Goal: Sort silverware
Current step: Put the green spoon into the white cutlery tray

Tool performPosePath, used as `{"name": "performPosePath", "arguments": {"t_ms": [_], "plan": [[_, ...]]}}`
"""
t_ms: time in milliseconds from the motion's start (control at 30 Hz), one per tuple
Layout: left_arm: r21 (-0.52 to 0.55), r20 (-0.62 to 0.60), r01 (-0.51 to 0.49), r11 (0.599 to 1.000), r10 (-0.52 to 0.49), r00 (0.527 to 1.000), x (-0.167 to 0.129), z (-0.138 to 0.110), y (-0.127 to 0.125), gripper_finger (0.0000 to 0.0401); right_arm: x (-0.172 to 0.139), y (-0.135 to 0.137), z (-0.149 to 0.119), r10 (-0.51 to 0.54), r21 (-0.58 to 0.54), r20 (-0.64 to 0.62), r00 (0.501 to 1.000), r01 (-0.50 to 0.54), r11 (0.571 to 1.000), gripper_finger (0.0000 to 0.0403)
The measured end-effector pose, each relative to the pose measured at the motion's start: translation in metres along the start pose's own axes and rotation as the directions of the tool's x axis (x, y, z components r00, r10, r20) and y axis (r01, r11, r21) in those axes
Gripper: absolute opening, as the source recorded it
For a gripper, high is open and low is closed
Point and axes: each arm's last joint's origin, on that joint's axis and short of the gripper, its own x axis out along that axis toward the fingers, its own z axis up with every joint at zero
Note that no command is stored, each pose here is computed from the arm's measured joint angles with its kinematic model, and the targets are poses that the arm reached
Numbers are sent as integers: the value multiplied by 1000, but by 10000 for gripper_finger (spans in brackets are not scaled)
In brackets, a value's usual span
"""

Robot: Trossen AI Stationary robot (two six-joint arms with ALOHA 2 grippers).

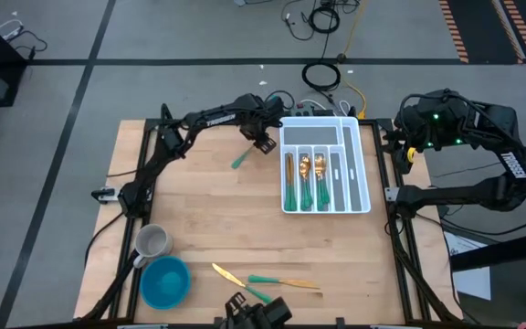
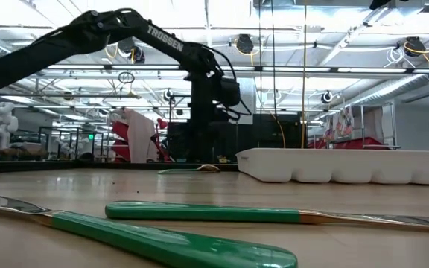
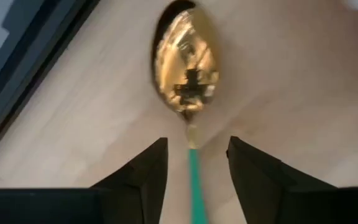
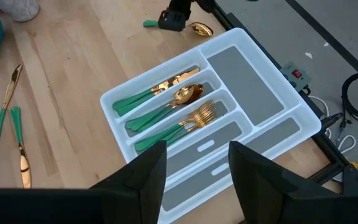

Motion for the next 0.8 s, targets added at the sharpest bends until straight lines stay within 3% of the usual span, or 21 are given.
{"name": "performPosePath", "arguments": {"t_ms": [333,500,600,733,800], "plan": [[-4,-34,17,1000,-17,999,29,4,-3,178,0,0,0,0,2,0,1000,0,1000,166],[-73,-6,69,995,-70,998,28,8,1,171,0,0,0,3,12,-1,1000,-3,1000,166],[-101,-16,104,989,-107,994,30,9,4,127,0,0,0,3,16,-1,1000,-3,1000,166],[-89,-14,105,991,-106,994,30,10,7,24,0,0,0,4,35,-1,1000,-4,999,166],[-69,-10,99,993,-100,995,29,10,8,17,0,1,0,23,35,-3,1000,-23,999,166]]}}
